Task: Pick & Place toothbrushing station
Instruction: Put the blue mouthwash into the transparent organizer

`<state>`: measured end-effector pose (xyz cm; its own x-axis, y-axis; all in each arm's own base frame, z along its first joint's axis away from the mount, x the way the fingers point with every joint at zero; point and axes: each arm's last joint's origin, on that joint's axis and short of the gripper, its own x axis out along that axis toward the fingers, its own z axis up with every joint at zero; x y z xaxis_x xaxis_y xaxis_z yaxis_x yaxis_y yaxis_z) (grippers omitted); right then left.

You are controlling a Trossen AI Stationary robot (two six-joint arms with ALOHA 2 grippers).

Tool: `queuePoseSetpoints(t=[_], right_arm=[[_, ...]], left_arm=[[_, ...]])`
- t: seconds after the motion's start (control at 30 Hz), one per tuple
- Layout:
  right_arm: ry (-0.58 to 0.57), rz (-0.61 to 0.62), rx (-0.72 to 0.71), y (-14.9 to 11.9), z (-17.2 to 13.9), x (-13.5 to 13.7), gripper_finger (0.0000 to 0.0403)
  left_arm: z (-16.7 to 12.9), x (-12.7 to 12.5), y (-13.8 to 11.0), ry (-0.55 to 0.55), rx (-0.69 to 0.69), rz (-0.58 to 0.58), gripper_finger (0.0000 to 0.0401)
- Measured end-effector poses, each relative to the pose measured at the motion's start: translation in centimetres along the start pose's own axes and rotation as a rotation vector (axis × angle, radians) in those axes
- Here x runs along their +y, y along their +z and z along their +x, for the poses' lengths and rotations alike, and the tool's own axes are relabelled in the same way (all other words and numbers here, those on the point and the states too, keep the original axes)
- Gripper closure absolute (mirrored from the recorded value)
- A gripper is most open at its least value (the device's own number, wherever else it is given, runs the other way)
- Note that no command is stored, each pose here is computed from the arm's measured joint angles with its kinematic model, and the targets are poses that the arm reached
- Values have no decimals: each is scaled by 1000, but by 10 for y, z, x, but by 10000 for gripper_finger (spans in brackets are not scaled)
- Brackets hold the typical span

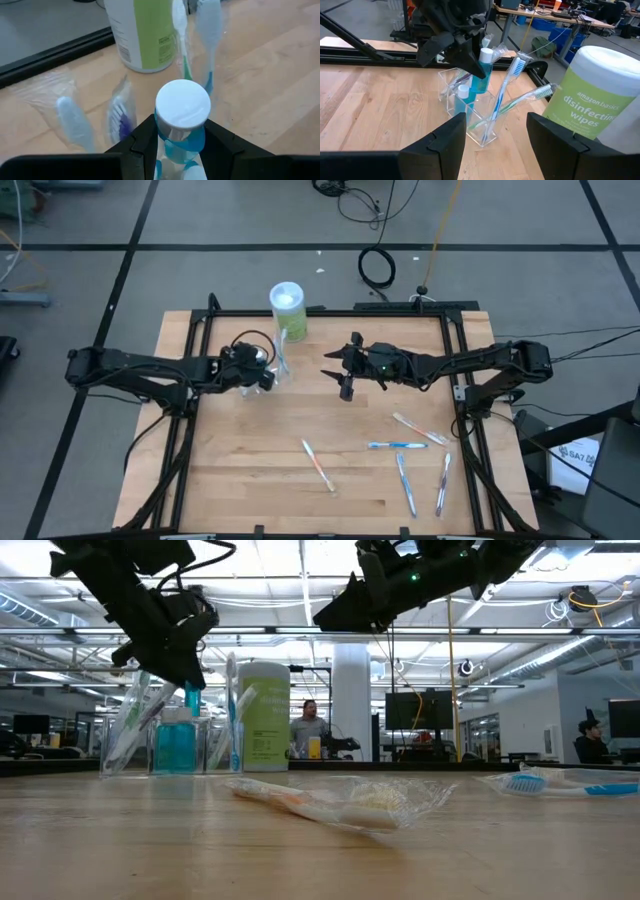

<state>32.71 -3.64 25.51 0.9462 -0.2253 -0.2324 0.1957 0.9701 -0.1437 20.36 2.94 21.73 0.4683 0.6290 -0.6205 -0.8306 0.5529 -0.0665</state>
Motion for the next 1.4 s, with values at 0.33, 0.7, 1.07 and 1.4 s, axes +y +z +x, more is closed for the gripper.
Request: queuePoseSetpoints(t=[0.33, 0.7, 1.07, 1.4], right_arm=[[1, 2, 0, 0, 0, 0, 202], [0, 0, 0, 0, 0, 0, 202], [0, 0, 0, 0, 0, 0, 202], [0, 0, 0, 0, 0, 0, 202]], left_arm=[[6, -3, -5, 8, 46, -19, 281], [7, 1, -7, 32, 75, -45, 281], [14, -2, -13, 36, 123, -15, 281], [13, -2, -12, 32, 117, -28, 234]])
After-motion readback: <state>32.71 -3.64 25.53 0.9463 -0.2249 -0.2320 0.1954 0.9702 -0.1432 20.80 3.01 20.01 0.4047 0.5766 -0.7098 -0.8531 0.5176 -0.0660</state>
